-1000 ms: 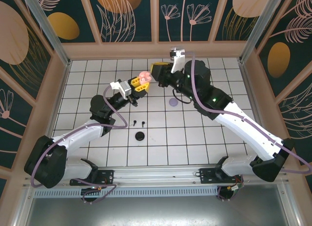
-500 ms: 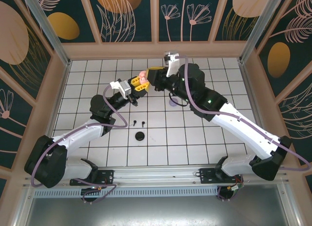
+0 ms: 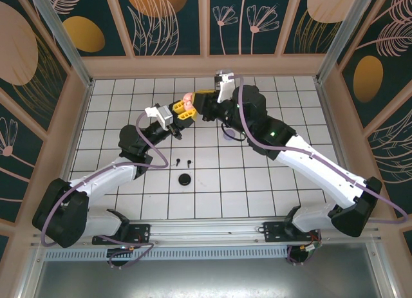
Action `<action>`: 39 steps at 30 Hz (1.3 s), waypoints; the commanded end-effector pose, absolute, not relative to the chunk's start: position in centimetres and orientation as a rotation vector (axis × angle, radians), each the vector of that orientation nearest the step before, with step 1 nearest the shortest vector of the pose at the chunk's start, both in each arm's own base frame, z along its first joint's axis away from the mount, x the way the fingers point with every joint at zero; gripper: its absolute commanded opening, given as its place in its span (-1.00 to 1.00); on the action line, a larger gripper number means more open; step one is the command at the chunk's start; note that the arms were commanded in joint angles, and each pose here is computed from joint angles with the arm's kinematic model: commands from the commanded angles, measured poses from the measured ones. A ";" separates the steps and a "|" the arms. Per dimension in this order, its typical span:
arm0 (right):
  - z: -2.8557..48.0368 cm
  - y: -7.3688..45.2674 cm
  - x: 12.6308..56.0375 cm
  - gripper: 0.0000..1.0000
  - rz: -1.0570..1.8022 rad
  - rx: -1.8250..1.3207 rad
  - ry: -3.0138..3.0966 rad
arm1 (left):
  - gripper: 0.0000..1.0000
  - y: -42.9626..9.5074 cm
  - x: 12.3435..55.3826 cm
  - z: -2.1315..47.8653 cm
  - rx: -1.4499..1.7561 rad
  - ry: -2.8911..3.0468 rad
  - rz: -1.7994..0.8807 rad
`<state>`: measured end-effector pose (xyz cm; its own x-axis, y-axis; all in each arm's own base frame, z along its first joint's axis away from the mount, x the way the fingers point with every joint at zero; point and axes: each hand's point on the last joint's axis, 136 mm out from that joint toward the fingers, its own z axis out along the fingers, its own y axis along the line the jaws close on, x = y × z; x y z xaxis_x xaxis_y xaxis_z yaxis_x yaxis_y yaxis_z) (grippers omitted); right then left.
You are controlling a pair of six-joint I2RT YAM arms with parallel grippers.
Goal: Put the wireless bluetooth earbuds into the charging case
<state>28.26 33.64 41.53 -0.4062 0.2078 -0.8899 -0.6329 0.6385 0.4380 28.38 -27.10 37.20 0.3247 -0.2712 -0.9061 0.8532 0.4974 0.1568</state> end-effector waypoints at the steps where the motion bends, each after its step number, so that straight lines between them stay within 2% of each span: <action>1: 40.8 33.9 28.5 -0.62 0.935 -0.339 1.773 | -1.00 -27.0 27.2 39.8 0.720 0.869 -0.842; 17: 37.7 36.6 27.0 -0.63 0.799 -0.497 1.855 | -1.00 -27.0 27.4 40.0 0.715 0.868 -0.838; 21: 39.2 35.4 27.5 -0.33 0.781 -0.422 1.833 | -1.00 -27.1 27.4 39.9 0.715 0.873 -0.843; 24: 41.5 33.9 27.7 -0.02 0.794 -0.351 1.795 | -1.00 -27.1 27.4 39.7 0.716 0.878 -0.845; 30: 46.3 31.5 26.4 0.20 0.926 -0.270 1.668 | -1.00 -27.2 27.7 38.8 0.708 0.903 -0.859; 35: 46.5 31.0 27.5 0.19 0.937 -0.237 1.696 | -1.00 -27.3 27.8 37.7 0.710 0.923 -0.869; 39: 45.1 30.6 29.9 -0.05 0.945 -0.209 1.800 | -1.00 -27.7 27.7 36.6 0.745 0.946 -0.861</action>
<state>28.85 30.54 45.82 -0.3661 0.2877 -0.8850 -0.5669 0.6852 0.4573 28.42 -27.44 36.69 0.3053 -0.2846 -0.9087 0.8637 0.4847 0.1384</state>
